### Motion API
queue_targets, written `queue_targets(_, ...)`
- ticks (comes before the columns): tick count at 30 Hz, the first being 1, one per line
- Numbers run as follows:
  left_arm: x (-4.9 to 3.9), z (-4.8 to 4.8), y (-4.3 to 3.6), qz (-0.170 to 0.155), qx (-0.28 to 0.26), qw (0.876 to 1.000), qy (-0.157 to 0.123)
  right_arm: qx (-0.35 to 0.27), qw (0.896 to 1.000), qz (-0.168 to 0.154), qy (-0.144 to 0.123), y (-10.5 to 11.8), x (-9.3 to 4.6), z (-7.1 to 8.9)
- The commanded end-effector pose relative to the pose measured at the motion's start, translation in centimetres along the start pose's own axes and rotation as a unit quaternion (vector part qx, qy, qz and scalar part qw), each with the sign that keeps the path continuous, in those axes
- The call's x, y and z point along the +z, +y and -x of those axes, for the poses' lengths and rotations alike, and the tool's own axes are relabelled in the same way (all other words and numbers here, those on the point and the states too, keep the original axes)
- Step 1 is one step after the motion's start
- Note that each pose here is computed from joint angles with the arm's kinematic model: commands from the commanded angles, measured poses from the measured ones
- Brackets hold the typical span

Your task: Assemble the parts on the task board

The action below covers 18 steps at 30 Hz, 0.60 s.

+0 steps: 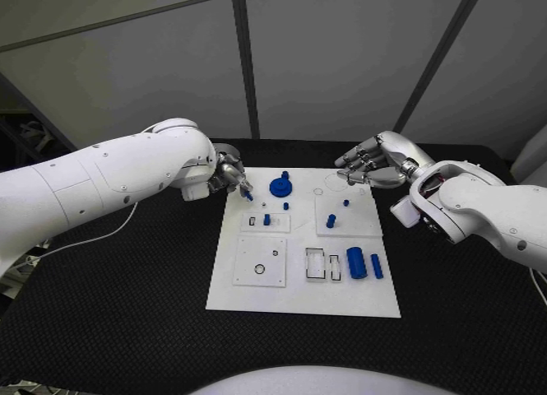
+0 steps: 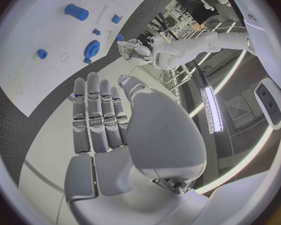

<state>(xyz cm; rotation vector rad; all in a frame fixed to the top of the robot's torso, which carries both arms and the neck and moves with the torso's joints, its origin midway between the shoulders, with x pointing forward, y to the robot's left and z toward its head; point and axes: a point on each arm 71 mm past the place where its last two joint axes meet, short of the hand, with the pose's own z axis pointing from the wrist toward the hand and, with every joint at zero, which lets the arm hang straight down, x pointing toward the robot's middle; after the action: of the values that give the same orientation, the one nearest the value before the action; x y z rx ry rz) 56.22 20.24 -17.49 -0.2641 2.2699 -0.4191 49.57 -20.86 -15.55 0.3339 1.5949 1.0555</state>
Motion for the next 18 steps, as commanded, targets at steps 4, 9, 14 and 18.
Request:
queue_targets(4, -0.83, -0.32, -0.29, -0.013, 0.015, 0.999, -0.032, -0.001, 1.0, 0.005, 0.0, 0.1, -0.1, 0.1)
queue_targets(9, -1.66, -1.2, -0.04, -0.017, 0.021, 0.999, -0.045, -0.001, 1.0, 0.004, -0.001, 0.1, -0.2, 0.2)
queue_targets(14, -2.48, -2.01, 0.15, -0.024, 0.025, 0.997, -0.067, -0.002, 1.0, 0.004, -0.001, 0.1, -0.2, 0.2)
queue_targets(18, -2.87, -2.39, 0.25, -0.029, 0.024, 0.996, -0.081, -0.002, 1.0, 0.004, -0.002, 0.0, -0.2, 0.3)
